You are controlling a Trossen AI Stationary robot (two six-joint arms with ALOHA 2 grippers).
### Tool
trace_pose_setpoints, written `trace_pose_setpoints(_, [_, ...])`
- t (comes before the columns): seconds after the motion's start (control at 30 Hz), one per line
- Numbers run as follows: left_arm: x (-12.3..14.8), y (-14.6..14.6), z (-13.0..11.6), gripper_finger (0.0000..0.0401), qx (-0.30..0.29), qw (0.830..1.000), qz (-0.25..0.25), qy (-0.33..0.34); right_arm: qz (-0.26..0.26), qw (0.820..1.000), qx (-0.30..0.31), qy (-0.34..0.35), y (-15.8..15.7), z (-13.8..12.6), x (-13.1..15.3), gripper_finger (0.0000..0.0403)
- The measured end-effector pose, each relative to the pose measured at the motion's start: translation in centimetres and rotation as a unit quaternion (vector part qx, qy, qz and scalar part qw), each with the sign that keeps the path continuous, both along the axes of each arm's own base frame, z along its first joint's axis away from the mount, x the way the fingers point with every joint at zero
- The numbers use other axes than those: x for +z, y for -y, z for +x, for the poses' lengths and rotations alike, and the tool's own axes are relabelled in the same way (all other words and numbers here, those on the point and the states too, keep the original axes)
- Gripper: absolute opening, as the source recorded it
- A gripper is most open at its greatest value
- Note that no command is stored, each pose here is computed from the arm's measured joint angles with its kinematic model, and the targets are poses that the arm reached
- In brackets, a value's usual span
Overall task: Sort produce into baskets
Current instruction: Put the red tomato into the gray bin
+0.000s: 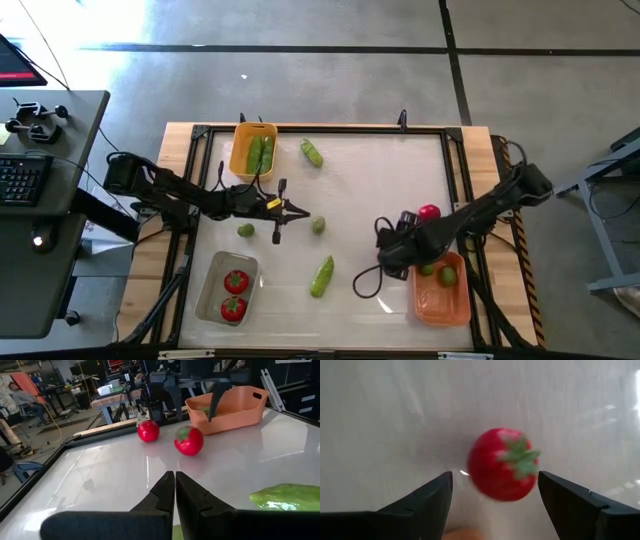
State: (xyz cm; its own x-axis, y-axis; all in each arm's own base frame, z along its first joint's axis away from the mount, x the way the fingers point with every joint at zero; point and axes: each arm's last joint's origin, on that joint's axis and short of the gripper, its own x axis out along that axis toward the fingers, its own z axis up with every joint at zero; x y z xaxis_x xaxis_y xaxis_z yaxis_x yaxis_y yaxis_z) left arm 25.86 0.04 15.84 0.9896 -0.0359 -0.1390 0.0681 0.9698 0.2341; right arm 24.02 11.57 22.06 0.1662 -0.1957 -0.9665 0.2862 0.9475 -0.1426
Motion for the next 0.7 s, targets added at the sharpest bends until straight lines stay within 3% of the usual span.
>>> trace_pose_setpoints(0.33, [-0.2,0.0,0.0,0.0003,-0.008,1.000,0.012,-0.010,-0.092,0.991,0.023,-0.089,-2.0,1.8,-3.1,0.0284])
trace_pose_setpoints(0.5, [-0.2,0.0,0.0,0.0003,-0.017,0.999,0.034,-0.006,-0.206,0.964,0.083,-0.146,-1.8,1.7,-5.1,0.0284])
trace_pose_setpoints(0.7, [-0.1,0.0,0.0,0.0003,-0.017,0.999,0.034,-0.005,-0.248,0.951,0.012,-0.184,0.3,1.5,-4.5,0.0284])
